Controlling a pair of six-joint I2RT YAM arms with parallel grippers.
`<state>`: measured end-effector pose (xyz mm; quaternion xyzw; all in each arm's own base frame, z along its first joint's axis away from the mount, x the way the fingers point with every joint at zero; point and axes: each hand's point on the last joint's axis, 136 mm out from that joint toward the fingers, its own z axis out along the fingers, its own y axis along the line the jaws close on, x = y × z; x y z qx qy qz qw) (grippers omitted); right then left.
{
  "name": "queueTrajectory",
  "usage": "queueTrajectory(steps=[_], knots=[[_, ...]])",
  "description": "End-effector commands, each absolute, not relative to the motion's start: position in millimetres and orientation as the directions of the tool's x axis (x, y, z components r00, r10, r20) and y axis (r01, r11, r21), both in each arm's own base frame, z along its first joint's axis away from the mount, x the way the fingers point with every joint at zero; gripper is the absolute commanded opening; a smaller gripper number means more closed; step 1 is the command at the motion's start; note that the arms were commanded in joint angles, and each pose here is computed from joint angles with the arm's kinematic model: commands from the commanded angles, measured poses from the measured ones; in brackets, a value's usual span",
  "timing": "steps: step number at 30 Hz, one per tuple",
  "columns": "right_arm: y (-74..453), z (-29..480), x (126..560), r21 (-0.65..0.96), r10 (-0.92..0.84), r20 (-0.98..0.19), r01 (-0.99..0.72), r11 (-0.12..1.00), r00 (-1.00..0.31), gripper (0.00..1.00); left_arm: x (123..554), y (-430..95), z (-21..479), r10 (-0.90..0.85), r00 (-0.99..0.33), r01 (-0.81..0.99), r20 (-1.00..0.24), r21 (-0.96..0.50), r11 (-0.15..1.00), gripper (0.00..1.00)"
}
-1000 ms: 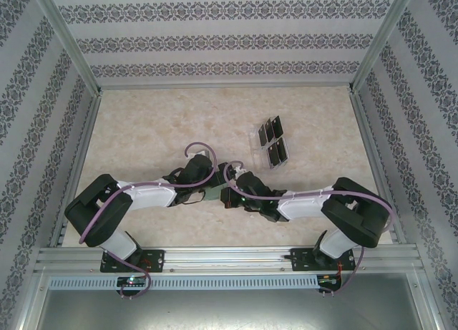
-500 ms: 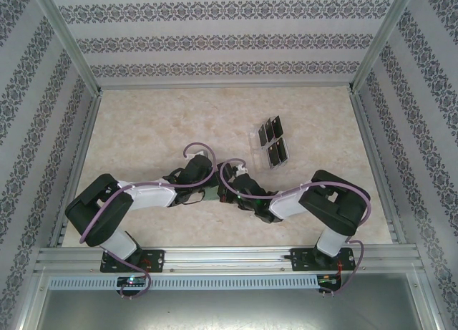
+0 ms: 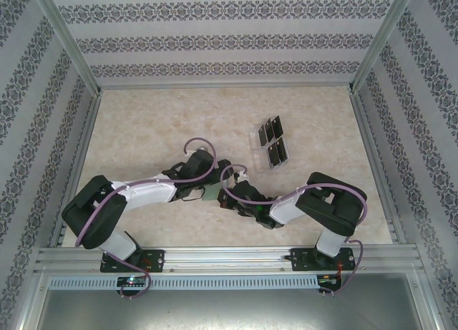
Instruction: Put the credit cards into the card holder
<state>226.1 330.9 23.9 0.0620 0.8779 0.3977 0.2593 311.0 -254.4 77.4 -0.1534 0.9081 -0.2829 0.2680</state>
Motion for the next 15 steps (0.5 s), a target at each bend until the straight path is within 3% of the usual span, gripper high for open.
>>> queueTrajectory(steps=[1,7,15], knots=[[319,-12,206,0.67,0.261,-0.351,-0.047,0.741,-0.899,0.0,327,-235,108,-0.44,-0.775,-0.129,-0.454,-0.567,0.814,1.0],[316,-12,206,0.666,0.266,-0.349,-0.038,0.745,-0.899,0.0,326,-189,96,-0.376,-0.816,-0.183,-0.439,-0.422,0.888,1.0],[315,-11,206,0.659,0.265,-0.349,-0.034,0.751,-0.899,0.0,302,-159,74,-0.164,-0.874,-0.067,-0.458,-0.221,0.973,1.0]])
